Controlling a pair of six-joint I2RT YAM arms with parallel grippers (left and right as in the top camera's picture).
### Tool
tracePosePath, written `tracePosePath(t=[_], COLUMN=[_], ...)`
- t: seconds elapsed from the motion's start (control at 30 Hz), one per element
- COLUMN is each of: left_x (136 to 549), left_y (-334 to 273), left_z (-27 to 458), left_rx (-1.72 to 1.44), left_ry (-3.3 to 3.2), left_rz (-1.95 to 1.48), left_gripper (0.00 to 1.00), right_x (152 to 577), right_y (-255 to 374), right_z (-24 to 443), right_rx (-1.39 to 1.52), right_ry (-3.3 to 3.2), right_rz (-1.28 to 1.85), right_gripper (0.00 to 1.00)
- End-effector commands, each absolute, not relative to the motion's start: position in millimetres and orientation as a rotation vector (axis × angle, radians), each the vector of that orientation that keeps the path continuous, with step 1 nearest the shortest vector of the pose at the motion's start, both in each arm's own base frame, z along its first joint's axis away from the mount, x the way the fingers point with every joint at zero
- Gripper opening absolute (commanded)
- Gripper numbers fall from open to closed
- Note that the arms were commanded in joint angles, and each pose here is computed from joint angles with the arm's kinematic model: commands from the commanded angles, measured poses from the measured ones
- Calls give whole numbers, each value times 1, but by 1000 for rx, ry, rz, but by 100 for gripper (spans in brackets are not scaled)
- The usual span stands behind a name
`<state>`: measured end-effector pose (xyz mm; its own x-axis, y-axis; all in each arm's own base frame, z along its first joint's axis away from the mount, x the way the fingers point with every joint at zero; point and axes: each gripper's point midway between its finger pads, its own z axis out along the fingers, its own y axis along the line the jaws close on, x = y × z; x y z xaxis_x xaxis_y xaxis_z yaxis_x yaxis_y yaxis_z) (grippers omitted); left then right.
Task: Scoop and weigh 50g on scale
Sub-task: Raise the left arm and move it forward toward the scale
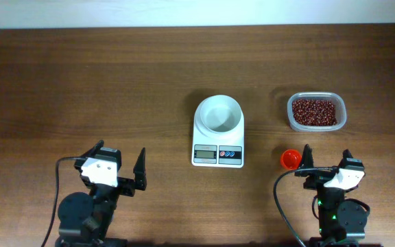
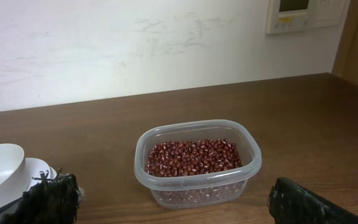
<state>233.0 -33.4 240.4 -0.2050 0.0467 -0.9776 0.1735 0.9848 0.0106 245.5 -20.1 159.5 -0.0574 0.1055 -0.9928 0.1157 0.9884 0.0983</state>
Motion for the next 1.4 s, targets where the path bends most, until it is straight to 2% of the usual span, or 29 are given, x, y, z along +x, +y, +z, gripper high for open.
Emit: tracePosePath(t=[0.0,0.93,1.37], left_x=[232,237,234], left_y=[-36,-39,-47], left_z=[251,256,275], left_rx=[154,167,201], left_ry=[1763,1834,1786], left_rz=[-145,-165,-203], left_gripper=[99,99,99], right_x=[245,245,245], right_y=[-21,-21,-21], right_z=[157,157,157], right_rx=[176,176,176], right_ry=[1634,1634,1634], right_rz=[-9,-9,-9], right_gripper=[99,99,99])
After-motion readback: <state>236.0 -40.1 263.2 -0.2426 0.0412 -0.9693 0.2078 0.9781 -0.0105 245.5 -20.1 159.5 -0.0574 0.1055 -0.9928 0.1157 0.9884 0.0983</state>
